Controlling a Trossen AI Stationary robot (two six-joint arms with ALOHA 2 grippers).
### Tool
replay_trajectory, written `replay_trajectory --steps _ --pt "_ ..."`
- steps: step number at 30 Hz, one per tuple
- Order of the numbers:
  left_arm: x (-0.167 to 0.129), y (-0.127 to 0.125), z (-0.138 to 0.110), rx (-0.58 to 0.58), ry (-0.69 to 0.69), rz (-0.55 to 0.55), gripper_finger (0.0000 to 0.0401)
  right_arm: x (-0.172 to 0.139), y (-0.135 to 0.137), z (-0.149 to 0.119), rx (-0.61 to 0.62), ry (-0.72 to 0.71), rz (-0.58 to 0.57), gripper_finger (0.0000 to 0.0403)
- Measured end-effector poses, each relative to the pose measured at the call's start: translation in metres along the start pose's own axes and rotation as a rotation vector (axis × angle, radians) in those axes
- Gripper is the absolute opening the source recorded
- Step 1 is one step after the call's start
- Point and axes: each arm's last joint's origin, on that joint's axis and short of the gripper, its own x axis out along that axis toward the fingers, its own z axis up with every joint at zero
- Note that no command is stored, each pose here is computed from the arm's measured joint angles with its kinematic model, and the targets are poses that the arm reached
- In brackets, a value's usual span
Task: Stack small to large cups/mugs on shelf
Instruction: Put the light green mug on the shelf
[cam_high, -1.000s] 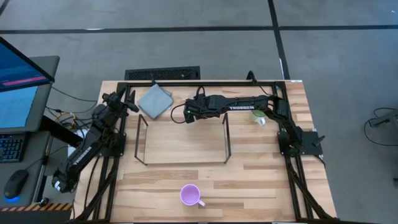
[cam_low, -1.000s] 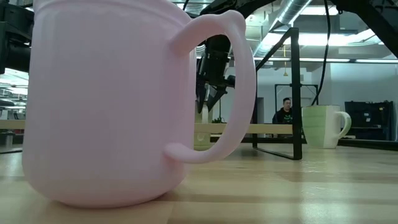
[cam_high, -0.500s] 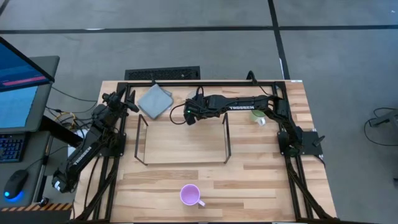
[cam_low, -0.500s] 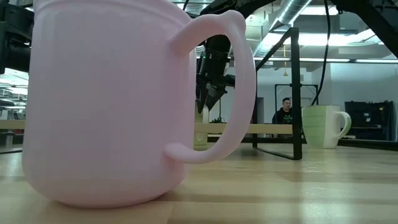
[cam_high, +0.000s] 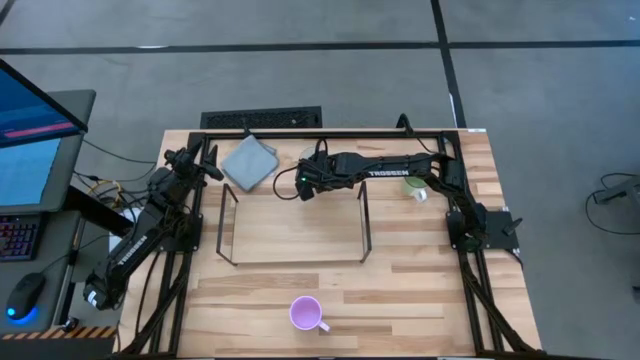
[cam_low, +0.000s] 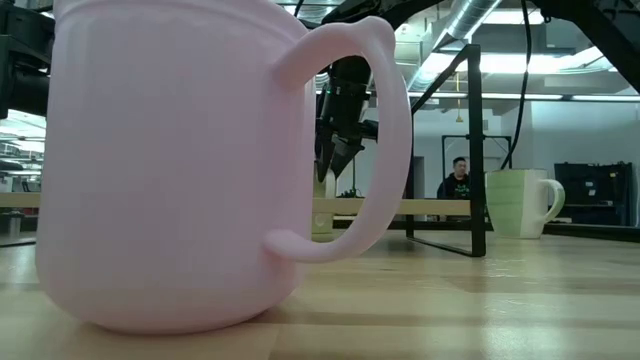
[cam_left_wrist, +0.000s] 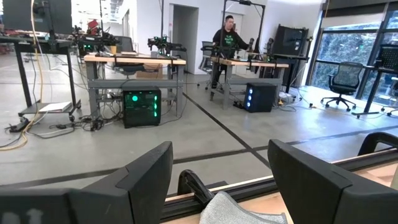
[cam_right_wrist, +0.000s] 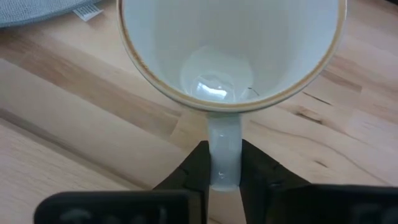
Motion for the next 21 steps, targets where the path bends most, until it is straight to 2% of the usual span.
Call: replay_trajectory --steps 21 --pt "0.0000 0.0000 0.0000 0.000 0.000 0.000 0.0254 0.0000 0.0005 0.0004 0.018 -0.003 0.006 0.0068"
